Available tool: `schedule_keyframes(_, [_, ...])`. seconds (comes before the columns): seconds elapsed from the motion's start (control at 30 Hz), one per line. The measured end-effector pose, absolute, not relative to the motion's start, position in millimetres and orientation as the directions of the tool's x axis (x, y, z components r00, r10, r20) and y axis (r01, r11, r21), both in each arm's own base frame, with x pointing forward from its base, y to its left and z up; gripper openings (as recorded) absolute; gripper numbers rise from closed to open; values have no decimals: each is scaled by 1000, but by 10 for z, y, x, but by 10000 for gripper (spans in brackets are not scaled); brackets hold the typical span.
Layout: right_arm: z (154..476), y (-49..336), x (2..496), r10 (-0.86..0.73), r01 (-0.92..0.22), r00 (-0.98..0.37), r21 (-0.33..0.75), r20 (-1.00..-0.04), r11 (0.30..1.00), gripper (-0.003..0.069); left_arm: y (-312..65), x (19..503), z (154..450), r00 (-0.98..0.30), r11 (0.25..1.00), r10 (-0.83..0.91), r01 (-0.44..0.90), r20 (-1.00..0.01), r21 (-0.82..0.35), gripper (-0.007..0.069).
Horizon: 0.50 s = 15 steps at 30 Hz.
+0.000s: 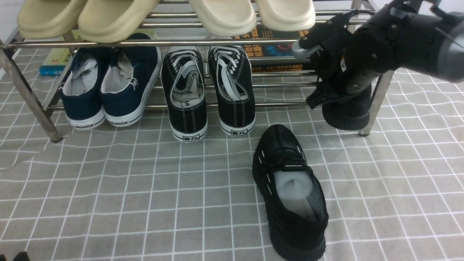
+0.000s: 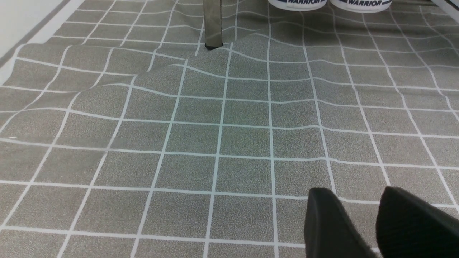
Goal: Take the shoes off the shelf with your hand from the grey coffee tablecloth.
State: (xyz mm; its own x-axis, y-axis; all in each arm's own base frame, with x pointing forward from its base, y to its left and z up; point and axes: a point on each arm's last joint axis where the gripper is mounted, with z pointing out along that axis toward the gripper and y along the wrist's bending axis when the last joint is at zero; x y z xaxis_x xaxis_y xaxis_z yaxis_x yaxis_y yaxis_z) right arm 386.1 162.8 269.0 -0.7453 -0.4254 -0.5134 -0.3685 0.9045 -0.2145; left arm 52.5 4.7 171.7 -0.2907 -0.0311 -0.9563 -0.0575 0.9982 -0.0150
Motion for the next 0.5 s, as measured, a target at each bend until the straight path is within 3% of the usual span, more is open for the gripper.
schedule_keyframes(0.17, [3091, 1757, 3240, -401, -406, -819, -79, -410, 910, 1, 47, 525, 1717, -291, 998, -31, -57, -956, -15, 240])
schedule_keyframes(0.23, [3110, 1794, 3080, -415, -428, -821, -58, -392, 902, 1, 47, 525, 1717, -291, 998, -31, -57, -956, -15, 240])
schedule_keyframes(0.5, [2612, 1706, 2660, -451, -462, -832, -45, -324, 886, 2, 47, 525, 1717, -291, 998, -31, -57, -956, -15, 240])
